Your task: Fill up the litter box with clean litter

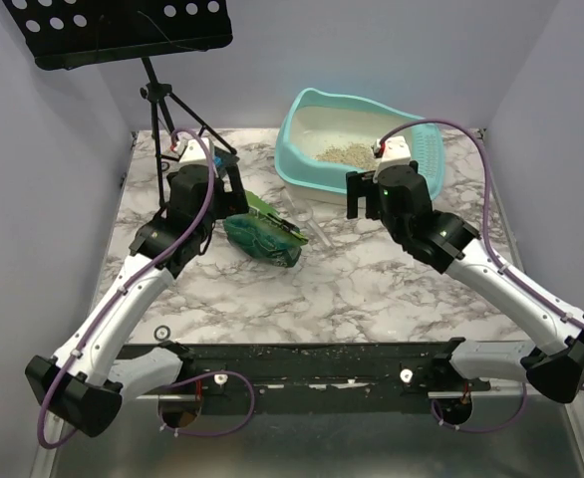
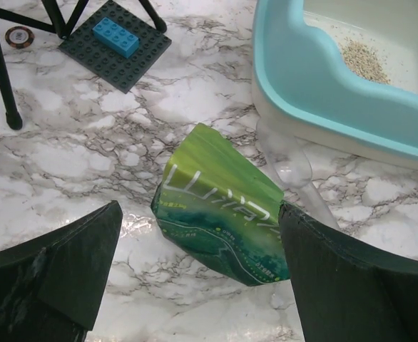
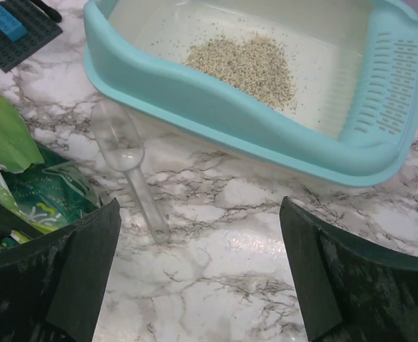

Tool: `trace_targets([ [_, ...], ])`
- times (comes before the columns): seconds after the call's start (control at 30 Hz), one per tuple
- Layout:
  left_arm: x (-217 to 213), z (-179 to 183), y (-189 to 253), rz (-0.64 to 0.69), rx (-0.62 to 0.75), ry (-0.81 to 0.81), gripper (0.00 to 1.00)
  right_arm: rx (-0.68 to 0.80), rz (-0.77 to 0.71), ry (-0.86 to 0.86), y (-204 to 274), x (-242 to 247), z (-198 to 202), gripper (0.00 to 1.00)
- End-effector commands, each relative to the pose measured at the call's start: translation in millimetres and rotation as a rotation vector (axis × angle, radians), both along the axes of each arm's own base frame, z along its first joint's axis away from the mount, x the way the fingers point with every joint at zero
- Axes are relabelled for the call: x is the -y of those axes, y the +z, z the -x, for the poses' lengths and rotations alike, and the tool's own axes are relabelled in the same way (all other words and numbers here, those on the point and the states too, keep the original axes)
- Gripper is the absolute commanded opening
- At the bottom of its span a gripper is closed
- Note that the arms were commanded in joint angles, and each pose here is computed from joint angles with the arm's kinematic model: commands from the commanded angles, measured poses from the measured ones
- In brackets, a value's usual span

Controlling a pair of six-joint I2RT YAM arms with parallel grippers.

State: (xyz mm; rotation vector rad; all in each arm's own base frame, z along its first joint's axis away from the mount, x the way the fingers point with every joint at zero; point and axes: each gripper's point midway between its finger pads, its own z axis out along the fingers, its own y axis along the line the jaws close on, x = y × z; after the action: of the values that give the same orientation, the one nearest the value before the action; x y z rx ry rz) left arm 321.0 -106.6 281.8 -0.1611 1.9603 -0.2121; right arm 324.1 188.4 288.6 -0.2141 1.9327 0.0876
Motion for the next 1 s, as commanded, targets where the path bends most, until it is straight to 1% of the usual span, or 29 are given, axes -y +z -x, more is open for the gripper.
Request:
trace_targets([
  [0.0, -3, -1, -1, -0.079, -0.044, 0.032, 0.99, 0.062, 0.001, -0.056, 18, 8, -8, 1.00],
  [0.07, -5, -2, -6, -0.088, -0.043, 0.040, 0.99, 0.053, 0.018, 0.004, 17, -1, -8, 1.00],
  [0.17, -9, -1, -8, -0.077, -0.016, 0.059, 0.99, 0.029, 0.047, 0.173, 13, -26, -3, 1.00],
  [0.27, -14, 5, -5, -0.049, 0.034, 0.075, 0.99, 0.005, 0.096, 0.307, 6, -45, 0, 1.00],
  [0.47, -35, 18, 3, -0.014, 0.100, 0.166, 0.99, -0.022, 0.139, 0.557, -10, -84, 7, 0.99],
  [0.63, -37, 23, 3, 0.004, 0.101, 0.170, 0.99, -0.084, 0.168, 0.778, -29, -122, 18, 0.96],
  [0.73, -32, 22, 2, 0.011, 0.092, 0.153, 0.99, -0.092, 0.210, 0.845, -40, -140, 23, 0.95],
  [0.97, -29, 24, 5, 0.025, 0.099, 0.132, 0.99, -0.129, 0.207, 0.915, -55, -163, 27, 0.91],
])
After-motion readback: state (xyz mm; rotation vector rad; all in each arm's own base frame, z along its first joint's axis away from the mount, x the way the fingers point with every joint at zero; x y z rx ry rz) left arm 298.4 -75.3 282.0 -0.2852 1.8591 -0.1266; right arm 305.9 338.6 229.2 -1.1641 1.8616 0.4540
